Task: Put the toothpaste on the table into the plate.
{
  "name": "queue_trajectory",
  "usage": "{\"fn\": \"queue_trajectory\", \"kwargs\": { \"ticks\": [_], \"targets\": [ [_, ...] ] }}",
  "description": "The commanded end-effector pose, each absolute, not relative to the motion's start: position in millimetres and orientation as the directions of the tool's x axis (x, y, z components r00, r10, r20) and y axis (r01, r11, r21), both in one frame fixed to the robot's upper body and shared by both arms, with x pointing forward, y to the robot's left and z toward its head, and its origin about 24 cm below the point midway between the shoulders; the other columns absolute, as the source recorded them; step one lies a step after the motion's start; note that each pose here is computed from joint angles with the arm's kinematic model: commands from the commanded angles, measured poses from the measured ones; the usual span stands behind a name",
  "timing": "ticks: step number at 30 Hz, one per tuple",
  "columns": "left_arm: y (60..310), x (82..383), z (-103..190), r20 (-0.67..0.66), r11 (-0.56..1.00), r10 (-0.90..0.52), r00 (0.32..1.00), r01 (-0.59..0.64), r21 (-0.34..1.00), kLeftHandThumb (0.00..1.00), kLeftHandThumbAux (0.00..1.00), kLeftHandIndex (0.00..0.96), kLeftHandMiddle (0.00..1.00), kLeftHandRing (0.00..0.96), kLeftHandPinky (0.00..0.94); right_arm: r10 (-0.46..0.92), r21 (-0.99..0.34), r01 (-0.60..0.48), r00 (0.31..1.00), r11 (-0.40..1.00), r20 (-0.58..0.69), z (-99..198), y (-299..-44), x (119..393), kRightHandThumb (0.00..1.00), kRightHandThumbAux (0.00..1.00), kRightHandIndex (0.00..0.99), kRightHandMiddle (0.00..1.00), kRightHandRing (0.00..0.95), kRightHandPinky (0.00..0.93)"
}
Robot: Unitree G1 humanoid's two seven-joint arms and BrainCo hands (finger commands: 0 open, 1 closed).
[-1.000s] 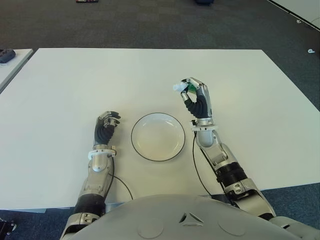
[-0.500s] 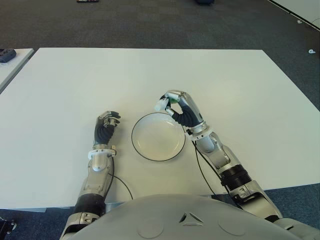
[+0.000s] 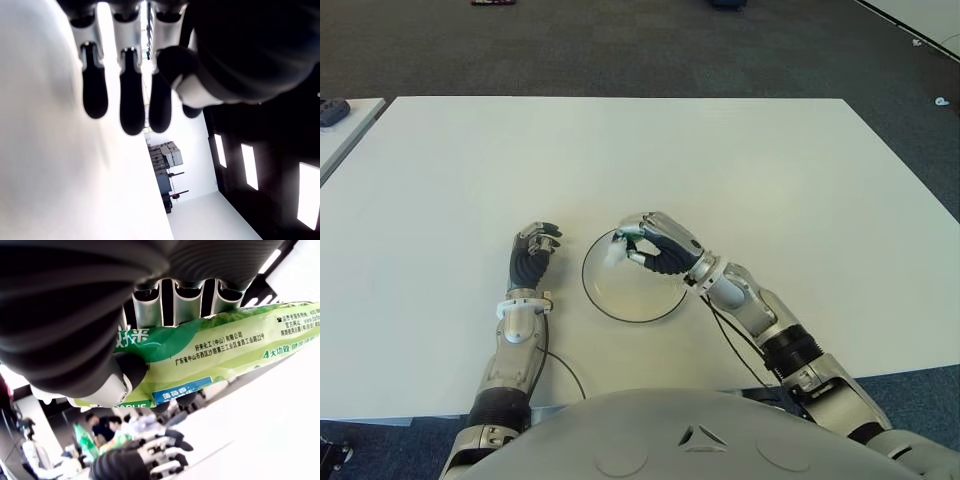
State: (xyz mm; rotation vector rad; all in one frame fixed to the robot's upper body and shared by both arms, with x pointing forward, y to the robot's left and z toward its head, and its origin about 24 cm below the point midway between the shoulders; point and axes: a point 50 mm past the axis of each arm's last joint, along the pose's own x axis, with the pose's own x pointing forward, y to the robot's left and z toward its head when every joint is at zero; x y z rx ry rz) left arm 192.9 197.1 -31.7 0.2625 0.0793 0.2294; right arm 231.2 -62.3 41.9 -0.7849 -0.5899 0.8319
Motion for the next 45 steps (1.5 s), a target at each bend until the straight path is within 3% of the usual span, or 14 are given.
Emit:
{"fn": "queue_trajectory", "kwargs": {
  "ticks": [1,9,21,23,24,25,27,28,31,35,38,45],
  "targets": [
    [197,194,-33,-0.059,0.935,0.242,0.969,-0.217,0.280,0.836,0.677,0.428,0.468,0.536,0.497,0.840,-0.815,-0.466,0.541,0.343,0.044,24,-56,232,0.711,0.716,0.441,0.863,0.844,0.855],
    [197,194,-33,-0.067,0.936,0.242,0.968,-0.215,0.277,0.836,0.677,0.429,0.467,0.534,0.496,0.837,-0.842,-0.467,0.546,0.269,-0.036,9,-50,234,0.709,0.716,0.441,0.867,0.847,0.856],
    [197,194,-33,-0.059,0.934,0.252,0.966,-0.227,0.277,0.835,0.678,0.420,0.472,0.538,0.505,0.812,-0.879,-0.390,0.583,0.273,-0.007,7,-53,236,0.701,0.712,0.435,0.790,0.790,0.779],
    [197,194,-33,-0.057,0.934,0.251,0.966,-0.226,0.278,0.836,0.678,0.421,0.471,0.538,0.503,0.809,-0.878,-0.392,0.588,0.275,-0.009,7,-53,236,0.696,0.711,0.429,0.659,0.681,0.695],
    [197,194,-33,-0.057,0.934,0.250,0.967,-0.225,0.278,0.836,0.678,0.421,0.471,0.538,0.503,0.808,-0.877,-0.395,0.589,0.273,-0.014,7,-54,236,0.695,0.711,0.428,0.641,0.666,0.683],
    [197,194,-33,-0.057,0.934,0.250,0.967,-0.225,0.278,0.836,0.678,0.422,0.471,0.538,0.502,0.808,-0.877,-0.398,0.589,0.271,-0.018,7,-54,236,0.693,0.711,0.424,0.542,0.574,0.609],
    [196,194,-33,-0.058,0.935,0.249,0.967,-0.224,0.277,0.836,0.678,0.423,0.470,0.537,0.503,0.811,-0.882,-0.400,0.583,0.248,-0.037,7,-54,237,0.690,0.713,0.420,0.447,0.474,0.516],
    [196,194,-33,-0.059,0.935,0.248,0.967,-0.223,0.276,0.836,0.677,0.424,0.470,0.537,0.503,0.813,-0.885,-0.400,0.580,0.237,-0.045,7,-54,237,0.593,0.628,0.381,0.386,0.407,0.449],
    [196,194,-33,-0.062,0.936,0.248,0.967,-0.222,0.273,0.836,0.677,0.426,0.469,0.537,0.503,0.816,-0.895,-0.394,0.574,0.208,-0.063,8,-55,237,0.465,0.522,0.318,0.286,0.296,0.340],
    [196,194,-33,-0.065,0.937,0.247,0.967,-0.221,0.271,0.836,0.677,0.428,0.468,0.539,0.501,0.817,-0.906,-0.384,0.571,0.179,-0.081,10,-56,237,0.367,0.463,0.218,0.131,0.124,0.159],
    [196,194,-33,-0.066,0.936,0.247,0.967,-0.220,0.274,0.836,0.677,0.427,0.469,0.540,0.501,0.814,-0.913,-0.374,0.573,0.161,-0.091,12,-58,237,0.314,0.421,0.129,0.046,0.043,0.056],
    [197,194,-33,-0.067,0.936,0.245,0.967,-0.218,0.277,0.836,0.677,0.425,0.470,0.544,0.506,0.810,-0.910,-0.374,0.581,0.178,-0.080,17,-60,236,0.272,0.284,0.012,0.003,0.003,0.004]
  ]
}}
